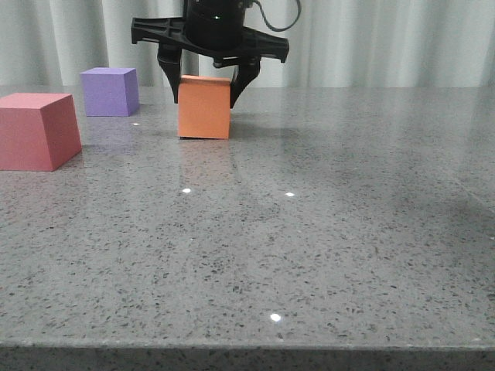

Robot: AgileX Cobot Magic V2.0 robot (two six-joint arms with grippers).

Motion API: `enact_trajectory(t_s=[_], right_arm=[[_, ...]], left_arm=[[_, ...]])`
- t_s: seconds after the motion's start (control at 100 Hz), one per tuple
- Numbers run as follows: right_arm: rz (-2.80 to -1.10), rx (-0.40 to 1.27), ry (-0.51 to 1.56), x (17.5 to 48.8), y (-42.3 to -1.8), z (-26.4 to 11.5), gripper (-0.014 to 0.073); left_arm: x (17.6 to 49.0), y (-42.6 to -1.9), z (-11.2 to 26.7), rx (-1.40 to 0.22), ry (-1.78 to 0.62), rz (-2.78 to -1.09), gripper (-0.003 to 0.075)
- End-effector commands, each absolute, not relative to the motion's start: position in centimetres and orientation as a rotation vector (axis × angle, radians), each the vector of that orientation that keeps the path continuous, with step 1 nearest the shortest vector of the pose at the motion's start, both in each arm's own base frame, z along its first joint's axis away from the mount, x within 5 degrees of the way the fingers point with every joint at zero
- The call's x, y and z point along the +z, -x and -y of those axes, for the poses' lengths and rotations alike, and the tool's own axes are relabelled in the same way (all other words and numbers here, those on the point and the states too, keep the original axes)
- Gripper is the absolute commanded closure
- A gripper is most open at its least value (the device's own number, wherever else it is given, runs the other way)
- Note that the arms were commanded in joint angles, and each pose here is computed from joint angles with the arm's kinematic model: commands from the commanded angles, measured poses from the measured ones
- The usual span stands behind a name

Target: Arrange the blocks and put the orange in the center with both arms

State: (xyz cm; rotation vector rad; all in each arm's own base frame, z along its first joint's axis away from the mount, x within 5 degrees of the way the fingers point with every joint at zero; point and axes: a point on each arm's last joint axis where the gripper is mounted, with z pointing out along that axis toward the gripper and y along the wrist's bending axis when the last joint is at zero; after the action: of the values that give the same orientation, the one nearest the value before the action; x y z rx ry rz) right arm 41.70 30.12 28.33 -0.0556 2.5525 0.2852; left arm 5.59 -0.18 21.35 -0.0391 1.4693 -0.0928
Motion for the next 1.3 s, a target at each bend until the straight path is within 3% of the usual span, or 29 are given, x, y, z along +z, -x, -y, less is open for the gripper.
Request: enact_trajectory(t_s=[0.0,0.14,0.38,0.62,0.89,1.29], right_arm=[[-2.45,0.346,0.043,32.2,-41.1,-29.5,0.0113],[-2.446,0.349,0.044,32.3,-41.1,-29.5,-0.0032],[-2.413,0.362,0.056,34.7,-40.7,-29.1,-0.0028],[-2.287,0.294,0.298,40.1,-39.1,-27.6,-0.0028],[-2.244,0.169,0.36,43.8,-38.8,-22.3,-0.0028],[-2.323,0.022,0.319,45.1,-38.7,-14.6,-0.0028]], left_arm=[[20.8,-5.4,0.2,-0.101,0.034,-1.399,0.0741],[20.8,-5.4,0.2,-0.101,0.034,-1.399,0.0741],[20.8,-5.4,0.2,-0.101,0.034,-1.399,0.0741],[20.8,-5.4,0.2,-0.101,0.034,-1.399,0.0741],[20.8,-5.4,0.2,-0.101,0.034,-1.399,0.0741],[20.8,-5.4,0.2,-0.101,0.034,-1.399,0.0741]])
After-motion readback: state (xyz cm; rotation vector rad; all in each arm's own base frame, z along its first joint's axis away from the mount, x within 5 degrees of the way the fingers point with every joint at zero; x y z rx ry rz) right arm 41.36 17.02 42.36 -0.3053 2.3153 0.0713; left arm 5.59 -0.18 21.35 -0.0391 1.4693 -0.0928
